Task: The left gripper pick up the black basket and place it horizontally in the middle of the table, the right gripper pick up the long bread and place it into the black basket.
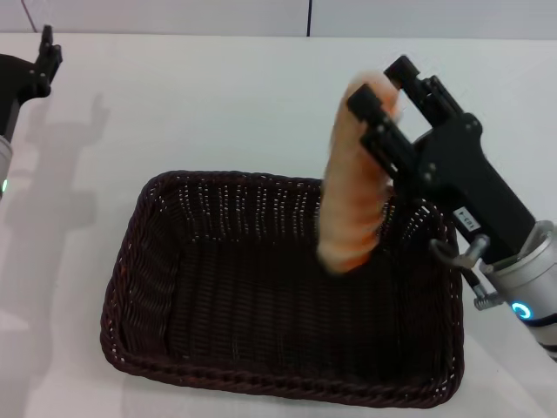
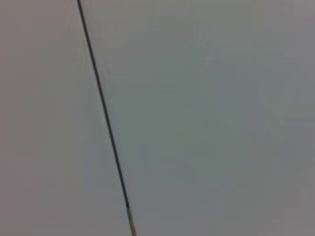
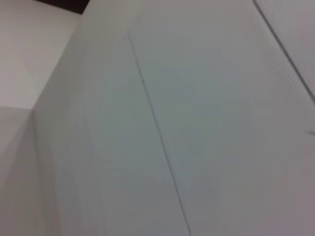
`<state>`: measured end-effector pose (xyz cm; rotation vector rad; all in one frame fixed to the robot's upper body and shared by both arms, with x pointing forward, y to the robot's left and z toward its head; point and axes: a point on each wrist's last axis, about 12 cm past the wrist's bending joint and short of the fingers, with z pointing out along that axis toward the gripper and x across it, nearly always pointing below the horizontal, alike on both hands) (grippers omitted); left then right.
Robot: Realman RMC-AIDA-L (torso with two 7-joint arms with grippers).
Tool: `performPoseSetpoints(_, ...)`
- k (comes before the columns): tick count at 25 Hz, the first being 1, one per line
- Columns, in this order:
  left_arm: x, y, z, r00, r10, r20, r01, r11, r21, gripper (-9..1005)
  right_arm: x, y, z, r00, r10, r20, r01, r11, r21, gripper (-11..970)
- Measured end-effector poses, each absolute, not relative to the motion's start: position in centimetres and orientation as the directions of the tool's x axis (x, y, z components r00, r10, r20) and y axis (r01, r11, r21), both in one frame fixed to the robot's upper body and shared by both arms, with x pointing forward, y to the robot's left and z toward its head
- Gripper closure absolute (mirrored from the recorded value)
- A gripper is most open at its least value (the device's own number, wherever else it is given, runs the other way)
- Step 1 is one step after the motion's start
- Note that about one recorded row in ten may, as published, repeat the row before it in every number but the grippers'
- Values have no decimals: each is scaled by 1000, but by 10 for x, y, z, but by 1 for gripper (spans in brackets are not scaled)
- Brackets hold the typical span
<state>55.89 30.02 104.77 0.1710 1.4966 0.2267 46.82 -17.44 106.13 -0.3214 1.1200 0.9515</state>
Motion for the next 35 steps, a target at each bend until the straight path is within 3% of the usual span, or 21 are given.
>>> performPoseSetpoints(4, 557, 301, 1047, 59, 253, -966, -46, 967, 251, 197, 468, -175, 1062, 107, 486, -867, -784, 578, 227, 382)
performPoseSetpoints(9, 555, 301, 1045, 57, 255, -965, -46, 966, 253, 197, 468, -181, 1062, 130, 490, -862, -768, 600, 225, 161)
performPoseSetpoints(11, 552, 303, 1044, 54, 256, -965, -51, 966, 254, 197, 468, -197, 1062, 185, 491, -851, -714, 662, 227, 134)
performPoseSetpoints(12, 549, 305, 1042, 52, 256, -965, -58, 966, 253, 197, 465, -220, 1059, 249, 479, -842, -623, 744, 240, 121)
performPoseSetpoints(15, 545, 308, 1040, 50, 256, -965, -68, 965, 252, 197, 459, -248, 1055, 312, 446, -839, -511, 823, 247, 121)
performPoseSetpoints(17, 535, 315, 1037, 44, 248, -968, -92, 966, 244, 197, 443, -292, 1047, 382, 348, -856, -307, 922, 238, 121)
performPoseSetpoints(18, 529, 319, 1035, 45, 249, -967, -103, 964, 243, 197, 443, -292, 1047, 382, 348, -856, -307, 922, 238, 121)
performPoseSetpoints(24, 510, 329, 1025, 24, 194, -981, -131, 973, 189, 197, 405, -358, 1027, 364, 168, -916, 89, 973, 214, 121)
performPoseSetpoints(27, 504, 333, 1021, 15, 146, -989, -144, 979, 142, 197, 395, -372, 1021, 330, 138, -934, 181, 962, 206, 120)
performPoseSetpoints(35, 495, 341, 1013, -7, 106, -994, -158, 982, 106, 197, 388, -379, 1016, 295, 135, -946, 230, 951, 207, 120)
